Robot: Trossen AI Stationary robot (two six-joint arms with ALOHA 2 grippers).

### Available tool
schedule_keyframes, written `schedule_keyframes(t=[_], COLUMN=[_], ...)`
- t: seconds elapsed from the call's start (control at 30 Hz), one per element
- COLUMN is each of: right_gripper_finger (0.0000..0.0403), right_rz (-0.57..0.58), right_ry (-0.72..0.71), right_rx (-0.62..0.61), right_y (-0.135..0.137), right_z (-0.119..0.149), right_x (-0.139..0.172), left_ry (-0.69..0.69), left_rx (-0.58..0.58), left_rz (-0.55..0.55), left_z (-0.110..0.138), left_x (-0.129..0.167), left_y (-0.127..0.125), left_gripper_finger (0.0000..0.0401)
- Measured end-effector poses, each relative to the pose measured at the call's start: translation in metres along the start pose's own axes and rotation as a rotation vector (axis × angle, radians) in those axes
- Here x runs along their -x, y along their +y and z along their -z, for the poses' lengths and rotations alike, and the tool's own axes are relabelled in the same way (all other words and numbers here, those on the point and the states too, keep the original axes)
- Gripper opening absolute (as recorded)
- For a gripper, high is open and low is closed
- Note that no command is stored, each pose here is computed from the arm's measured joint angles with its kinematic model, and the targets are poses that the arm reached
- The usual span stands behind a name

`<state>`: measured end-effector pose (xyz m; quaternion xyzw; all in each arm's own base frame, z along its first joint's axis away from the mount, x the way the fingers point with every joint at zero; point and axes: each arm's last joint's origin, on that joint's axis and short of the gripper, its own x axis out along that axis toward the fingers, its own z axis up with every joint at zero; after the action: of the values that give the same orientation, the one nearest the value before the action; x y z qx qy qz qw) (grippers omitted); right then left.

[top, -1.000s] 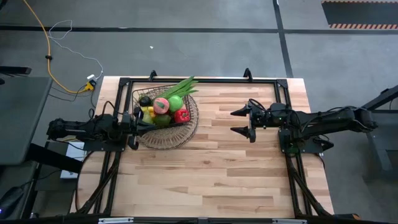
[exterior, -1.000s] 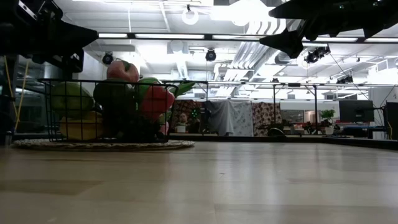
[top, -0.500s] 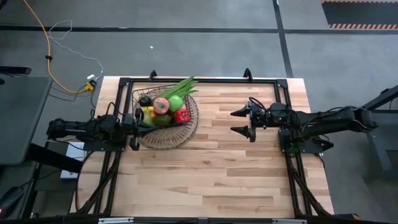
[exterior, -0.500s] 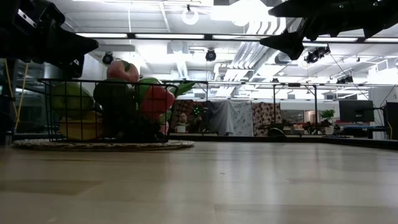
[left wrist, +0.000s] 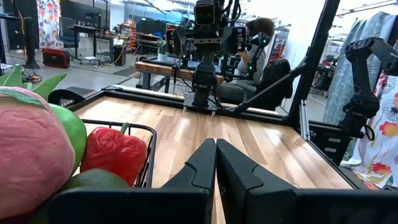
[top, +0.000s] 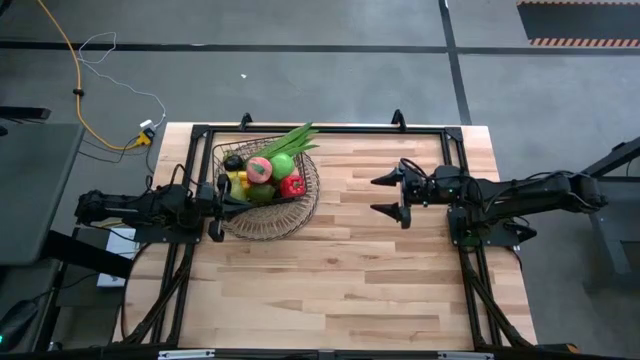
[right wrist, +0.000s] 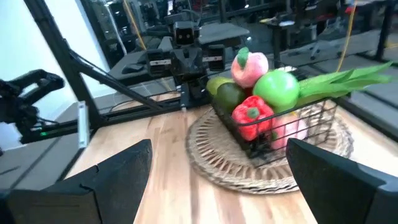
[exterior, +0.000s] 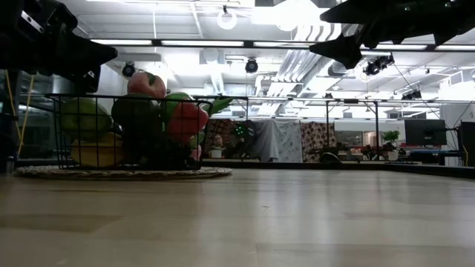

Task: Build produce basket
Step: Return to Home Position

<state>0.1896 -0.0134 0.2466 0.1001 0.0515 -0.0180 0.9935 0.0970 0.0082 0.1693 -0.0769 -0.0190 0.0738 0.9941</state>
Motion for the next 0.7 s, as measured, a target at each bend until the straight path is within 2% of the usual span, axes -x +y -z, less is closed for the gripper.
schedule_keyframes(t=[0.2,0.43,0.57,0.7], right_gripper_finger=[0.0360,0.0360,0.0360,0.0360], right_rz=[0.090,0.208,0.246,0.251], right_ry=[-0.040,-0.002,0.042,0.065], right_rx=[0.047,0.071,0.043,0.034], right_y=[-0.002,-0.003,-0.004,-0.008], right_z=[-0.005,-0.006,0.000,0.020], right_x=[0.006,0.035,0.050,0.056], left_ry=[0.000,0.000,0.000,0.000], left_rx=[0.000,0.000,0.000,0.000], left_rz=[0.000,0.000,0.000,0.001], left_z=[0.000,0.000,0.000,0.000], left_x=[0.000,0.000,0.000,0.000], left_y=[0.000,0.000,0.000,0.000], left_gripper_finger=[0.0003,0.0003,0.0003,0.0003])
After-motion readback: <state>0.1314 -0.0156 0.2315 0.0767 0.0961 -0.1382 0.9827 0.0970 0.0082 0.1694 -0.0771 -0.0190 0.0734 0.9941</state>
